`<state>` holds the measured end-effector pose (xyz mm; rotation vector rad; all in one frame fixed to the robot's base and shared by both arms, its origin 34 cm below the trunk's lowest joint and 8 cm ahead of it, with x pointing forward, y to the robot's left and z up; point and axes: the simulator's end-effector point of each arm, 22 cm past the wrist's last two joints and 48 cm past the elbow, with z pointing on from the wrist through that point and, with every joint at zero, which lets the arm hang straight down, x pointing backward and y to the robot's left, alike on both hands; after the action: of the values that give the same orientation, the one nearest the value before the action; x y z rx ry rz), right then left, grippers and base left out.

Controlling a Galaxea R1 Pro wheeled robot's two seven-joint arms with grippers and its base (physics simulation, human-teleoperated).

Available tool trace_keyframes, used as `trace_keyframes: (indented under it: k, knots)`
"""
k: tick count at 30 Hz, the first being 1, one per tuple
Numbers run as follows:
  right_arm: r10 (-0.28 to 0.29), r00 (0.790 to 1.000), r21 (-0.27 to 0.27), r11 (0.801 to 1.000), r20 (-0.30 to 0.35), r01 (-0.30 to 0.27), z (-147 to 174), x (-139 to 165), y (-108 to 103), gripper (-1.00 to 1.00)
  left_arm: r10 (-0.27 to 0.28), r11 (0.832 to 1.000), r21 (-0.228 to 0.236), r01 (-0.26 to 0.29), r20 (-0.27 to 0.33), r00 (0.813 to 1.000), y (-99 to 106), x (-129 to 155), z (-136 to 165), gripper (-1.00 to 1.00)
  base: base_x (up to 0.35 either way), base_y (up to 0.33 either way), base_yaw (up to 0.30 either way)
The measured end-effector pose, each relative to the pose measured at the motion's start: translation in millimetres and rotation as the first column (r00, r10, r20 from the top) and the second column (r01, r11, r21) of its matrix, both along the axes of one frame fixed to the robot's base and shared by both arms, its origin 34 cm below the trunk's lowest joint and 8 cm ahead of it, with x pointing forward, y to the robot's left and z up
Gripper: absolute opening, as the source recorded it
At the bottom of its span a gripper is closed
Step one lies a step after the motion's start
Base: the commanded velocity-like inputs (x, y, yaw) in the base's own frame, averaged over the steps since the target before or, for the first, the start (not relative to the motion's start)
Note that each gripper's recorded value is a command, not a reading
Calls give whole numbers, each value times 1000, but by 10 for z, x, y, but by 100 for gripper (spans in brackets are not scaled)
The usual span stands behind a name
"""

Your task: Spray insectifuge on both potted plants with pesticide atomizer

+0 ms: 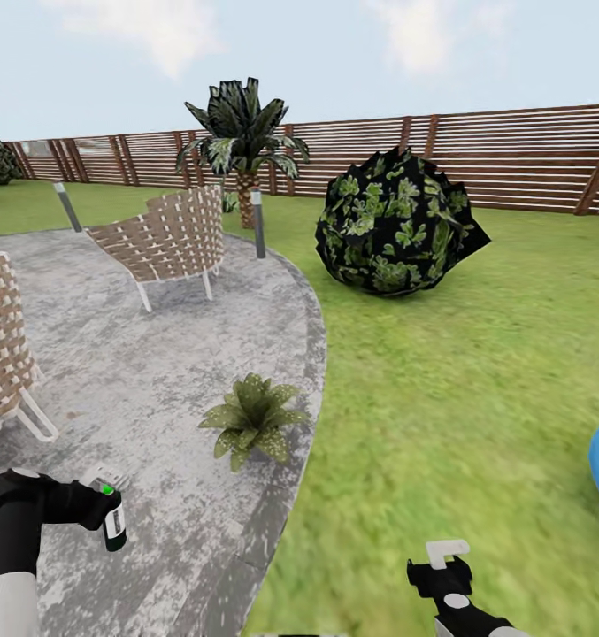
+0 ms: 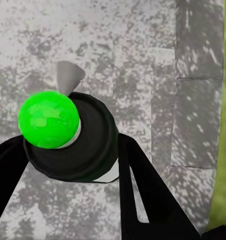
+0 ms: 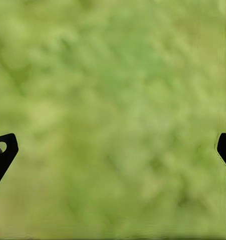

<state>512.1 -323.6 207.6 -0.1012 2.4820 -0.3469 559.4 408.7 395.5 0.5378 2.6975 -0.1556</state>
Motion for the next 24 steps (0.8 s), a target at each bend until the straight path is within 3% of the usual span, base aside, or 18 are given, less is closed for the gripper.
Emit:
trace_keyframes:
  k: [8, 17, 20, 21, 23, 24]
  knots:
    - [0, 1000, 1, 1000, 0, 0, -3, 0, 9, 100, -2, 1000, -2, 2, -1, 1000, -8, -1, -2, -100, -208, -205, 0]
    - [5, 1000, 6, 1000, -1, -5, -5, 2, 43, 100, -2, 1000, -1, 2, -2, 1000, -1, -8, -3, -100, -237, -19, 0]
    - [11, 1000, 11, 1000, 0, -11, -3, 13, 58, 100, -56, 995, -82, 50, -71, 996, -397, -125, -295, -100, -1, 0, 0]
    - [66, 997, 9, 998, 46, -67, 114, 237, 156, 100, -177, 982, -78, 171, -81, 981, -614, -129, -373, -100, 0, 0, 0]
    - [175, 979, 26, 984, 105, -178, 275, 526, 408, 100, -240, 969, -74, 235, -78, 967, -712, -123, -383, -100, 0, 0, 0]
    - [263, 955, 56, 960, 136, -273, 369, 670, 648, 100, -271, 962, -69, 265, -80, 959, -765, -117, -385, -100, 0, 0, 0]
